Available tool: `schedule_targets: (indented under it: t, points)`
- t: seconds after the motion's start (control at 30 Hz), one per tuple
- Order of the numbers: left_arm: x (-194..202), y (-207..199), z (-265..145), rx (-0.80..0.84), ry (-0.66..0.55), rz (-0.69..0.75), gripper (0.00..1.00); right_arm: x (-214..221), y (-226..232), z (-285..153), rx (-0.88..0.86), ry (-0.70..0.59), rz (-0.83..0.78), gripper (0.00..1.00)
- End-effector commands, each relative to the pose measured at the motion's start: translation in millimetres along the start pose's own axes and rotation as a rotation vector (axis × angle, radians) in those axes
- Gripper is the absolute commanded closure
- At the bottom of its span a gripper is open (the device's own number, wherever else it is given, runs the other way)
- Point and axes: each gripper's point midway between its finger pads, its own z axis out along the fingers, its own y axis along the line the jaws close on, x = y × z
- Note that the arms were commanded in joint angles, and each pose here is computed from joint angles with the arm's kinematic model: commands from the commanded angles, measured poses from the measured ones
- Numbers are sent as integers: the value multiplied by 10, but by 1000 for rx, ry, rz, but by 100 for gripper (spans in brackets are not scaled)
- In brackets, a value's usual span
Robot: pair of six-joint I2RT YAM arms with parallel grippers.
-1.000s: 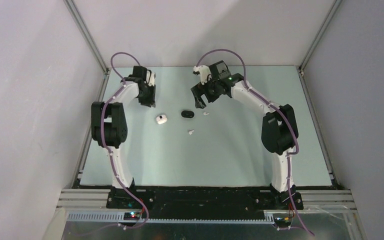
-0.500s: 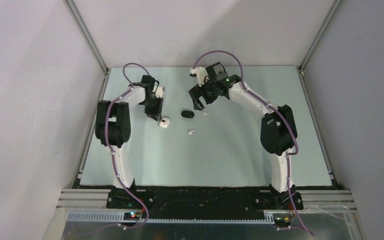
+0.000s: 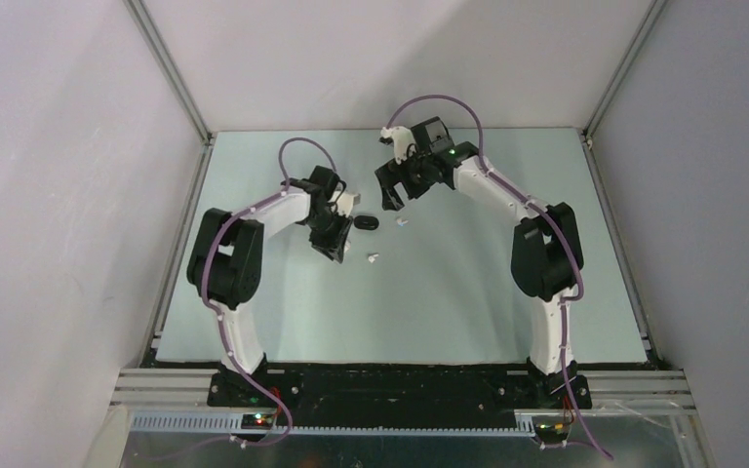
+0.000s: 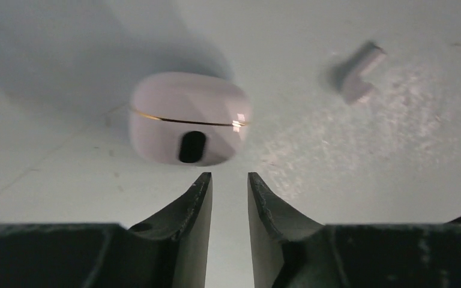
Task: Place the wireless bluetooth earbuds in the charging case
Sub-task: Move the charging case to the center of the board, then pick up the charging case from the center of the board.
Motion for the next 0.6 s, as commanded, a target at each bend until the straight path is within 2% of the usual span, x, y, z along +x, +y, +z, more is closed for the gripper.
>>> schedule_targets:
  t: [0.0, 0.17, 0.23, 0.3, 0.37, 0.4, 0.43, 0.47, 0.5, 0.57]
  points:
    - [-143, -227, -250, 47, -104, 83, 66, -281, 47, -225, -12, -84, 7, 2]
    - [-47, -100, -483, -17, -116, 64, 60, -250, 81, -254, -35, -83, 10, 4]
    - [22, 1, -690, -29, -164, 19, 57, -247, 122, -300, -57, -88, 3, 7]
    - [38, 100, -956, -44, -263, -25, 53, -248, 181, -336, -72, -90, 1, 12]
    - [-17, 175, -1295, -92, -423, -28, 49, -291, 232, -363, -59, -94, 46, 17]
    - [-59, 175, -1515, -126, -545, -10, 45, -282, 229, -362, -38, -84, 62, 18]
    - [-198, 225, -1686, -174, -661, -14, 40, -317, 305, -347, -39, -84, 65, 20]
    - [-143, 252, -1835, -218, -744, -32, 36, -295, 327, -326, -21, -69, 63, 21]
    - [-233, 247, -1974, -223, -840, -70, 27, -294, 460, -270, -32, -58, 35, 23]
    - [-161, 290, -2135, -254, -920, -178, 18, -267, 638, -158, -15, -39, -4, 24]
